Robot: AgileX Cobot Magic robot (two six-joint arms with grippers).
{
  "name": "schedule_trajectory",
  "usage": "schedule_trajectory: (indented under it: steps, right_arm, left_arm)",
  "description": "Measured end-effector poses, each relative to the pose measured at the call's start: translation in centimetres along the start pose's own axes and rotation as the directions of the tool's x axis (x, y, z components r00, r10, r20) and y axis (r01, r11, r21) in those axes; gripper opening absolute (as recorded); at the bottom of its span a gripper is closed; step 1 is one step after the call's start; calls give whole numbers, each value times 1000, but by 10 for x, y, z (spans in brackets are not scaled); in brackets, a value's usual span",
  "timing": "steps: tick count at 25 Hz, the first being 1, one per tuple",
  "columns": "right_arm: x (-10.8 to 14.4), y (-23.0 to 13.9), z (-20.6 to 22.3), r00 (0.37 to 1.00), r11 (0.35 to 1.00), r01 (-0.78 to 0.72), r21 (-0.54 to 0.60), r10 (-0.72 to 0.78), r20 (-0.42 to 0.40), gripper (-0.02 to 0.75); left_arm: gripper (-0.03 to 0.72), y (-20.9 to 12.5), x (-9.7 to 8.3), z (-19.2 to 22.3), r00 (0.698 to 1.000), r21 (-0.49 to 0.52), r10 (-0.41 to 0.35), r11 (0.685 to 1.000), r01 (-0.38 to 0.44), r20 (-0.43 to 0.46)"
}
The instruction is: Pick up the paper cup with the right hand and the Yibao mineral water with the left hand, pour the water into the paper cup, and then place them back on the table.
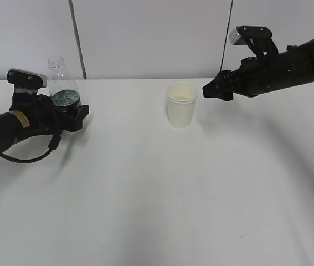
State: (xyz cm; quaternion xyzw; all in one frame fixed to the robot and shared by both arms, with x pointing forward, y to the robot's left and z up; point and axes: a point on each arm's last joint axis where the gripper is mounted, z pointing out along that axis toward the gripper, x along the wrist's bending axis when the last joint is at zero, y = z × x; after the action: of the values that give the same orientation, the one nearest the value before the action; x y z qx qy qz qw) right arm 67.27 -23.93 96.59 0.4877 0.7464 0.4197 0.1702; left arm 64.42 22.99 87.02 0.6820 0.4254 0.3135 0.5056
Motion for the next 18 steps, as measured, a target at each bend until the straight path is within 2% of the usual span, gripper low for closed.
schedule_trajectory:
  steps: [4,18]
  right_arm:
    - [1,5,-5,1000,1000,-2,-14,2,3,558]
    - [2,6,-7,1000,1000,-9,-19,9,4,554]
  left_arm:
    - [599,1,0,0,1000,-2,1,1000,-1,0]
    - [594,38,-1,-18,1000,-94,-21,995,20,-17]
